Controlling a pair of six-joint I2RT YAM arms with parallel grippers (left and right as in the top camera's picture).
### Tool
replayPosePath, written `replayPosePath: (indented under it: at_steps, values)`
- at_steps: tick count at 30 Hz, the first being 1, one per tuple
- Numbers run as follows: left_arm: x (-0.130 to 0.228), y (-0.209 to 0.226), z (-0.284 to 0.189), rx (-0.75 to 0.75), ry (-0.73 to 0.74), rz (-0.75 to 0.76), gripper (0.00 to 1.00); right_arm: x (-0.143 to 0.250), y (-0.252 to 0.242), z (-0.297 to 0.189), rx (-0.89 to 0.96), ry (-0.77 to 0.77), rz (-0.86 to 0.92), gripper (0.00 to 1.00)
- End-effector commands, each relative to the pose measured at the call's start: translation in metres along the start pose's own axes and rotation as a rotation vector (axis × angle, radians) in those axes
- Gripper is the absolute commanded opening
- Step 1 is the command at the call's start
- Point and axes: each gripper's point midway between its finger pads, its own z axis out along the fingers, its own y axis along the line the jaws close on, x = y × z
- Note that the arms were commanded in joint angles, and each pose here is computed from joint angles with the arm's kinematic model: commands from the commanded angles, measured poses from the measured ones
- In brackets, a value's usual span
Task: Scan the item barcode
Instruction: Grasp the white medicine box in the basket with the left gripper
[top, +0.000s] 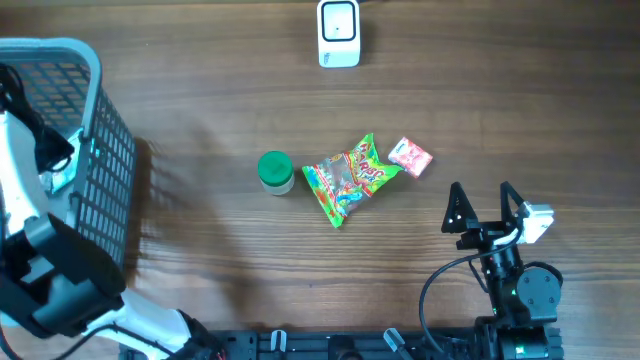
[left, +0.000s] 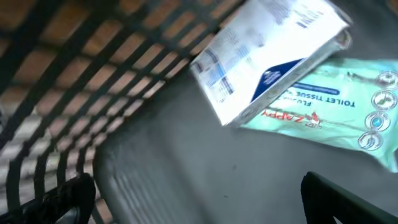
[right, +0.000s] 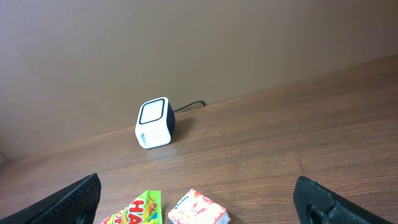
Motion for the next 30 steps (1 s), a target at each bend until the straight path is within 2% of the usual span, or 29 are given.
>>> replayPosePath:
  at_steps: [1,9,11,14,16,17,19,20,23,26,30]
  values:
    - [-0.002,-0.016,0.029,0.008,0.022,0.254,1.00,-0.002,-0.001,0.000,0.008,-0.011,0.006,1.00]
    - [-0.016,-0.038,0.074,-0.003,0.003,0.282,1.00,-0.002,-0.001,0.000,0.008,-0.011,0.006,1.00]
    - [-0.012,-0.039,0.087,-0.007,0.025,0.287,0.94,-0.002,-0.001,0.000,0.008,-0.011,0.006,1.00]
    - [-0.003,-0.038,0.106,-0.011,0.075,0.368,0.94,-0.002,-0.001,0.000,0.008,-0.011,0.006,1.00]
    - [-0.002,-0.038,0.113,-0.012,0.079,0.370,0.93,-0.002,-0.001,0.000,0.008,-0.011,0.006,1.00]
    - [-0.004,-0.038,0.113,-0.012,0.072,0.365,0.89,-0.002,-0.001,0.000,0.008,-0.011,0.006,1.00]
    - [-0.009,-0.038,0.114,-0.013,0.055,0.352,0.71,-0.002,-0.001,0.000,0.008,-0.011,0.006,1.00]
    - [-0.011,-0.037,0.115,-0.013,0.049,0.347,0.65,-0.002,-0.001,0.000,0.008,-0.011,0.006,1.00]
    - [-0.013,-0.036,0.116,-0.014,0.042,0.338,0.29,-0.002,-0.001,0.000,0.008,-0.011,0.006,1.00]
    - [-0.013,-0.035,0.116,-0.016,0.043,0.337,0.27,-0.002,-0.001,0.000,0.008,-0.011,0.006,1.00]
    - [-0.012,-0.038,0.109,-0.012,0.044,0.353,0.15,-0.002,-0.001,0.000,0.008,-0.011,0.006,1.00]
